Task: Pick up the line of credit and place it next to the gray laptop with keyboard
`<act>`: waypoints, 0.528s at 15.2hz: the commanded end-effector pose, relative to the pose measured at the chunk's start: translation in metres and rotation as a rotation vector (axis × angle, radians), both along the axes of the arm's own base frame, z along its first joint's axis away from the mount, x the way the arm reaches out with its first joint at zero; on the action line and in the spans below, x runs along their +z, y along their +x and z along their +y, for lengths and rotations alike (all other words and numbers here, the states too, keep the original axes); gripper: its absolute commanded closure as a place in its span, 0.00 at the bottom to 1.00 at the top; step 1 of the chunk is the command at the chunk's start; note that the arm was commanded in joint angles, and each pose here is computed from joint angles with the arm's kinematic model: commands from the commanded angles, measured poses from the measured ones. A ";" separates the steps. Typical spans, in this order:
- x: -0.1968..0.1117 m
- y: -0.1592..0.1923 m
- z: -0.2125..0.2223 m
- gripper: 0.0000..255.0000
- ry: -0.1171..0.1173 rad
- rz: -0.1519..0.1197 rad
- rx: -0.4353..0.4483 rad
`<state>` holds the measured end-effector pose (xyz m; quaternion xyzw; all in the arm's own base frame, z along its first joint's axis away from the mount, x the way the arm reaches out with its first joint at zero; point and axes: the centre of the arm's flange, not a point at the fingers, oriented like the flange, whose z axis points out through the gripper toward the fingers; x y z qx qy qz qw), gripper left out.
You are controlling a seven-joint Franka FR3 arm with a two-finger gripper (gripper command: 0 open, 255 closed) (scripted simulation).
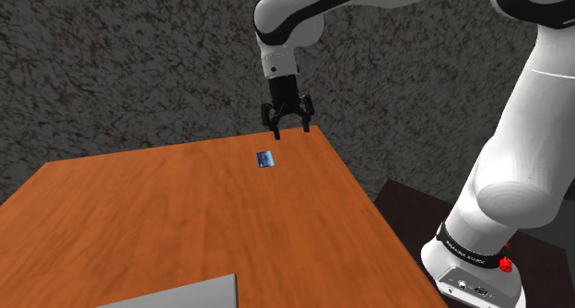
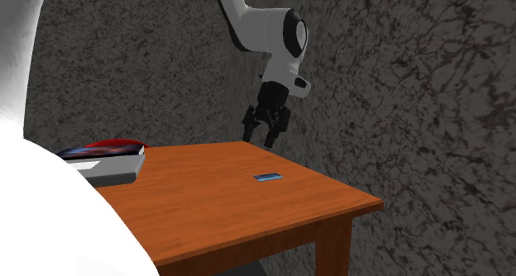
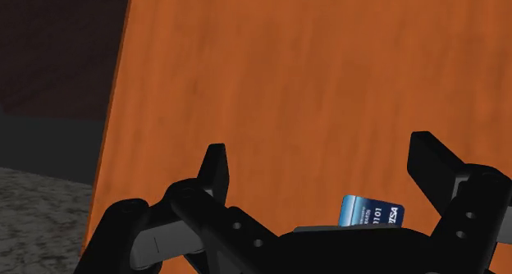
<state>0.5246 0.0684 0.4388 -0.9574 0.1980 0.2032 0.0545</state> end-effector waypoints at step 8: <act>-0.083 0.106 -0.005 0.00 0.060 0.140 -0.219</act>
